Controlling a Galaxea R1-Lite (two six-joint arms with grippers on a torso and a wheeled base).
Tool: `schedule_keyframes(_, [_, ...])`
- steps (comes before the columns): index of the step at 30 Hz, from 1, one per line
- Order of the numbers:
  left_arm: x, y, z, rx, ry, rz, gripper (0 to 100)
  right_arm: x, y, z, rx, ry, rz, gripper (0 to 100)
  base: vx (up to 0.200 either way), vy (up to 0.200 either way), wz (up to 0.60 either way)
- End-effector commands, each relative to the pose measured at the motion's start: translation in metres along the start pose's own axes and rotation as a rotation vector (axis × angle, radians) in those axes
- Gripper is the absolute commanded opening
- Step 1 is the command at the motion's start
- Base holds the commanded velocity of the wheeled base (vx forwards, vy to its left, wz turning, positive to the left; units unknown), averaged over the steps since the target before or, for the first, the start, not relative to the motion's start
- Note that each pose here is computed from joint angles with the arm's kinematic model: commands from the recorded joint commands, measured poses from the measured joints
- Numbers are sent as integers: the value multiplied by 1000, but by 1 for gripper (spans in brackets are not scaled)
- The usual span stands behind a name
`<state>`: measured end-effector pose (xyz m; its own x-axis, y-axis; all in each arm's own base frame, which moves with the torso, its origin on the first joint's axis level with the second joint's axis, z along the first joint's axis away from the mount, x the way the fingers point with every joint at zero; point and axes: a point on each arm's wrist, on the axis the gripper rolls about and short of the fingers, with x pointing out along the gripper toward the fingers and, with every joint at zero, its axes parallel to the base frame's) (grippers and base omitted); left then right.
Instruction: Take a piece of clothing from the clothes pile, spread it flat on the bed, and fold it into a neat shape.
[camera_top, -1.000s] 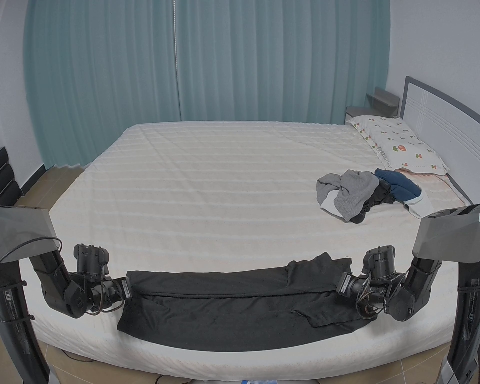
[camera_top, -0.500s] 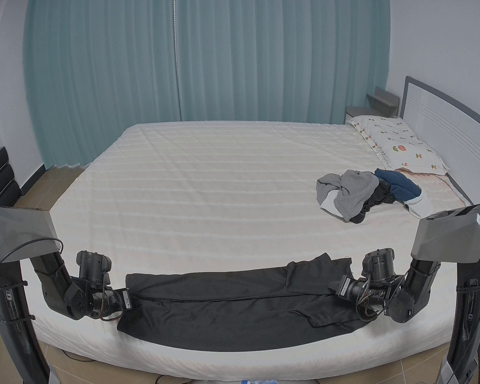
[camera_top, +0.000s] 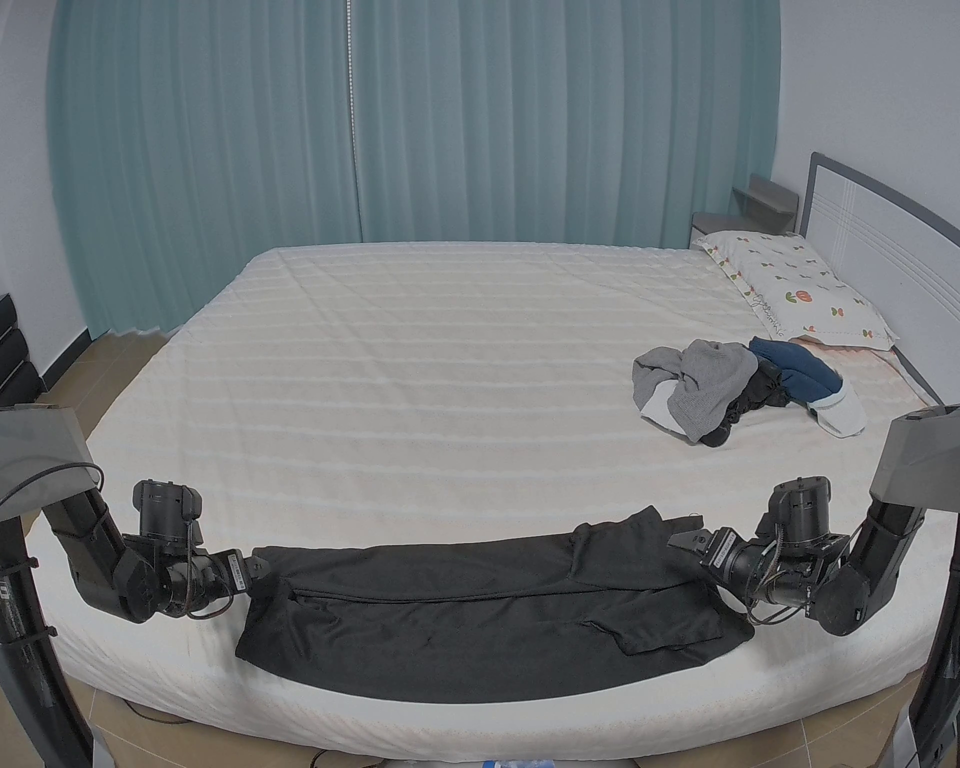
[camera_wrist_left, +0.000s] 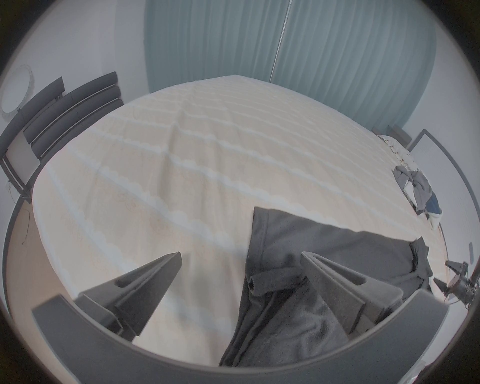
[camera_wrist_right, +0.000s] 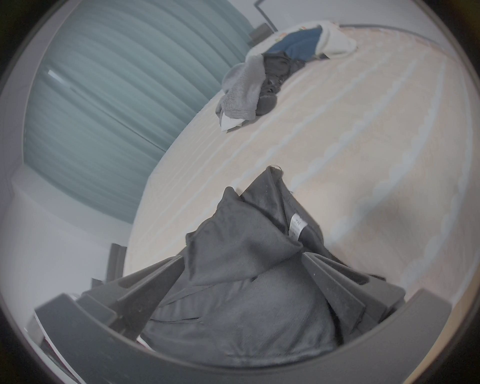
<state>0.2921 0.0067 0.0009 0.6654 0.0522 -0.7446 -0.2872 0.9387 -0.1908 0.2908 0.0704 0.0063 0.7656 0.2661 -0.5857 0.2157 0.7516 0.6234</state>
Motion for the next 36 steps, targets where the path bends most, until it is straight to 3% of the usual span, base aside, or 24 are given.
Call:
schedule_keyframes(1, [-3,8,13,-32,-44,7,100,-11,-8,12,94,-1,25,100,0,0,0])
schedule_keyframes(5, [3,5,24,-119,-60,-61,100,0,-19,14,168,23,54,100,0,0,0])
schedule_keyframes(10, [25,-3,36,-274,-56,-132,100,18,-26,5,179,7,95,100,0,0,0])
schedule_keyframes(15, [51,-7,32,-279,-27,-133,100,23,-31,1,203,-1,108,100,0,0,0])
schedule_keyframes(25, [66,-13,31,-278,-23,-142,100,20,-33,-3,199,-1,116,100,0,0,0])
schedule_keyframes(26, [68,-12,32,-281,-29,-135,0,19,-33,-3,201,-2,117,100,0,0,0])
schedule_keyframes(32, [70,-10,33,-344,-39,-126,0,19,-34,-5,199,-3,118,100,0,0,0])
schedule_keyframes(36, [69,-3,40,-438,-81,-135,0,18,-35,-7,196,-4,121,100,0,0,0])
